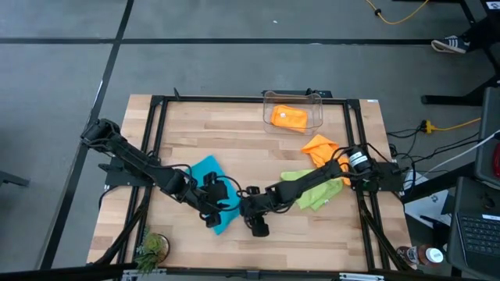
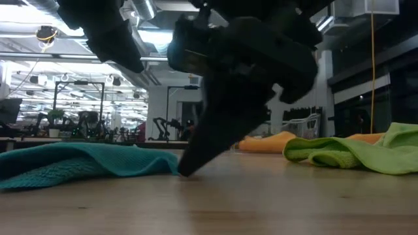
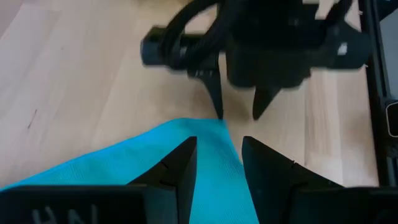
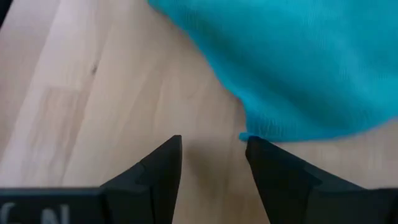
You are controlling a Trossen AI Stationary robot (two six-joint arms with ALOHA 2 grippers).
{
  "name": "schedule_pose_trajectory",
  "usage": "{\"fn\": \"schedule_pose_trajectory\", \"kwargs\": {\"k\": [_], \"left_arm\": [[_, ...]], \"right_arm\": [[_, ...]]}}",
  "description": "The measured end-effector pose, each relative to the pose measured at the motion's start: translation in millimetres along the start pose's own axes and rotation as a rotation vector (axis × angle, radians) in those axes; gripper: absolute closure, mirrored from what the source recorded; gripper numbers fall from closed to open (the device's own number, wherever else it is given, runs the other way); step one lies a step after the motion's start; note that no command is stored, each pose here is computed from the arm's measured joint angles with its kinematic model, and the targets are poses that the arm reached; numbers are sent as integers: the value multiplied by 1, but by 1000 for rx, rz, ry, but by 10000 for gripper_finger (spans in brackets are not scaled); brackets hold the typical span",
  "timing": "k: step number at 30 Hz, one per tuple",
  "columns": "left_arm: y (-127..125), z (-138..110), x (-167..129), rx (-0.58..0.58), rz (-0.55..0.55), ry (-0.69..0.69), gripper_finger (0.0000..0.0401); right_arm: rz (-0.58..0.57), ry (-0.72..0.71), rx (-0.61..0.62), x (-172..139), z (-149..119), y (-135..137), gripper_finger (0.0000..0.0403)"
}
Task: Fold microfiber towels
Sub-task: Fold the blue microfiber cloth
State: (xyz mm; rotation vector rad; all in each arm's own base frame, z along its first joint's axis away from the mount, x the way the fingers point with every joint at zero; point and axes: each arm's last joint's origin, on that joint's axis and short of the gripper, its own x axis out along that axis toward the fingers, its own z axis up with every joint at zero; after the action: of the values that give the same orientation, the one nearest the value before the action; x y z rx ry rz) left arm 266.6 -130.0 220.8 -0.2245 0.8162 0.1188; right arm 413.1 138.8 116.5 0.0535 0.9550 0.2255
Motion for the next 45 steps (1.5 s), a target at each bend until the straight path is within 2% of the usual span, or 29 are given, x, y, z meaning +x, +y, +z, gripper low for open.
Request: {"fn": "schedule_pose_trajectory", "kwargs": {"k": [9,24,38,45], "left_arm": [[1,0,0,3,22,-7,279],[1,0,0,5,36,-13,279],[1,0,0,4,29,-9,279],[0,-1,0,1,7,4,279]], "right_arm": [[-55,-184,-47,5,20,-15,214],[-108,-329,-5,-1,38,-49,214],[-130,-402,-3,-4,46,-64,214],[-145,-373,28,16,39,-87,214]]}}
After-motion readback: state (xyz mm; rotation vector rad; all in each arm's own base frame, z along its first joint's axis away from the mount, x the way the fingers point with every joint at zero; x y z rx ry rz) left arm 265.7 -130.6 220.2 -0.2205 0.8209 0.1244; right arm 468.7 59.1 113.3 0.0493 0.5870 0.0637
